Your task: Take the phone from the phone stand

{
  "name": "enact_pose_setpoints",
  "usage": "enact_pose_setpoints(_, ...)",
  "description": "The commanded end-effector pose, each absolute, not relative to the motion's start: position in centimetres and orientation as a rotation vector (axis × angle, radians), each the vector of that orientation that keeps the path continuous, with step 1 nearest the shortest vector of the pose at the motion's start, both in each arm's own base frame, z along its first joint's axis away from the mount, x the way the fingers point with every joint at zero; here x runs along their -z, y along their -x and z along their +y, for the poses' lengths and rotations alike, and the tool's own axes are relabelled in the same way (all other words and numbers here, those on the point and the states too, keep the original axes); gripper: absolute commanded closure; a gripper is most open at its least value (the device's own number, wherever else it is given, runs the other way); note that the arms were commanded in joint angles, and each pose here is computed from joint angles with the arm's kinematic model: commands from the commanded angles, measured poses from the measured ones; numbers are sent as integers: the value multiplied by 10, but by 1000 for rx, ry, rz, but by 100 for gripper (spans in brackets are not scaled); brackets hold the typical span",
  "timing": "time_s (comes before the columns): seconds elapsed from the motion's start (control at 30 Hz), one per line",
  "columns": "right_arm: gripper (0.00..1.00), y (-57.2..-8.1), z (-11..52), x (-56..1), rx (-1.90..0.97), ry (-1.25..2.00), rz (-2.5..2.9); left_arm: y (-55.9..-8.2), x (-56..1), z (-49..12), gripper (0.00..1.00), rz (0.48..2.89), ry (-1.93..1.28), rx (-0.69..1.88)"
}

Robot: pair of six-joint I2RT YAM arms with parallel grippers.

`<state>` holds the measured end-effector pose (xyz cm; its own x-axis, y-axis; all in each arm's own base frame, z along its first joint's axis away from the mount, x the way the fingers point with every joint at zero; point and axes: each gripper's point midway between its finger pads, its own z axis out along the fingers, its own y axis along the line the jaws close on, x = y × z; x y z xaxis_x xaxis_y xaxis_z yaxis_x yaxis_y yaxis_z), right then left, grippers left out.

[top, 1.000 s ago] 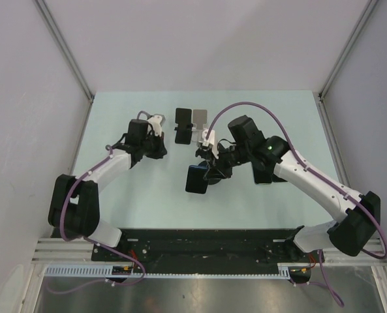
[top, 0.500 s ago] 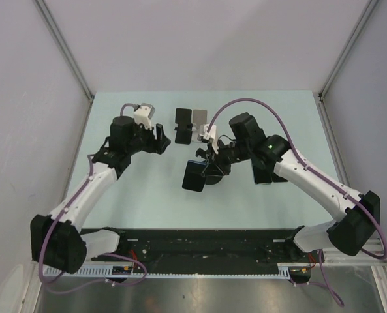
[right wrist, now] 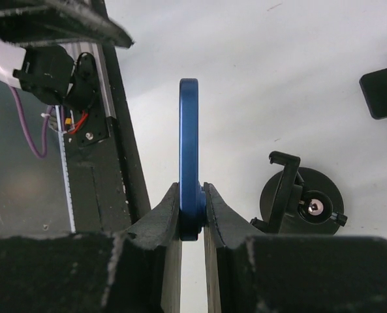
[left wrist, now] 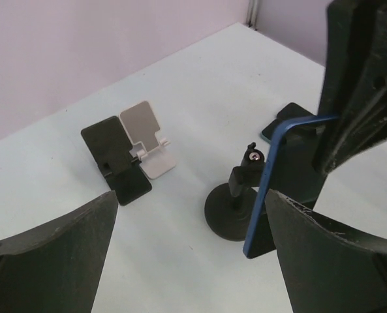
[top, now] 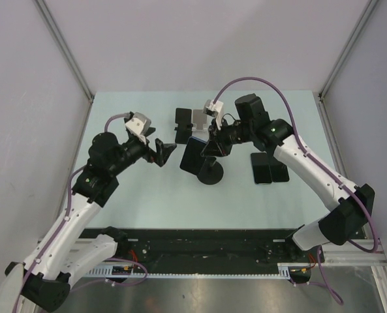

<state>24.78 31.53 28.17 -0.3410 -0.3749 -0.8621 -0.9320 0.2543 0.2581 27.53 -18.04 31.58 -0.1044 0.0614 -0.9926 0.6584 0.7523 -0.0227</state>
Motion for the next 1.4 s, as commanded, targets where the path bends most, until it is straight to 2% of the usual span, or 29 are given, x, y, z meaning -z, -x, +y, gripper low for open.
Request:
enact_pose_setpoints(0.0, 100, -246, 323, -316, -1153, 1167, 1782, -262, -318, -191, 0, 1528, -735, 571)
enact_pose_setpoints(0.23, 100, -222, 318, -325, -1206, 1321, 1631, -218, -325, -224, 2, 1353, -1028, 781)
enact_pose_setpoints(0.43, 100, -203, 316, -331, -1228, 1416, 1551, -193, -329, -244, 10, 1289, -1164, 988)
enact_pose_setpoints(0.57, 100, -196, 318, -334, -1215, 1457, 1502, -188, -322, -254, 26, 1325, -1202, 1135)
enact_pose_setpoints(0.73, 100, -193, 321, -336, -1195, 1487, 1462, -178, -322, -261, 35, 1320, -1243, 1242)
enact_pose_setpoints(0.83, 100, -192, 323, -338, -1193, 1497, 1443, -175, -320, -263, 45, 1326, -1255, 1289)
enact_pose_setpoints(0.97, 100, -191, 325, -341, -1194, 1504, 1422, -166, -319, -264, 69, 1331, -1273, 1361)
enact_pose_setpoints(1.03, 100, -190, 326, -342, -1197, 1510, 1410, -164, -319, -264, 77, 1327, -1284, 1385)
enact_pose_setpoints(1.07, 100, -190, 326, -344, -1196, 1510, 1405, -162, -319, -264, 88, 1326, -1289, 1399)
enact_pose_setpoints(1.13, 100, -193, 327, -343, -1188, 1504, 1410, -160, -322, -264, 100, 1318, -1288, 1392)
enact_pose_setpoints(1.23, 100, -201, 327, -344, -1154, 1465, 1425, -172, -329, -262, 100, 1344, -1227, 1299)
enact_pose_setpoints(1.33, 76, -214, 324, -347, -1144, 1386, 1452, -193, -341, -255, 100, 1380, -1109, 1140)
enact_pose_setpoints(1.37, 56, -216, 322, -351, -1137, 1366, 1450, -196, -348, -251, 100, 1369, -1083, 1100)
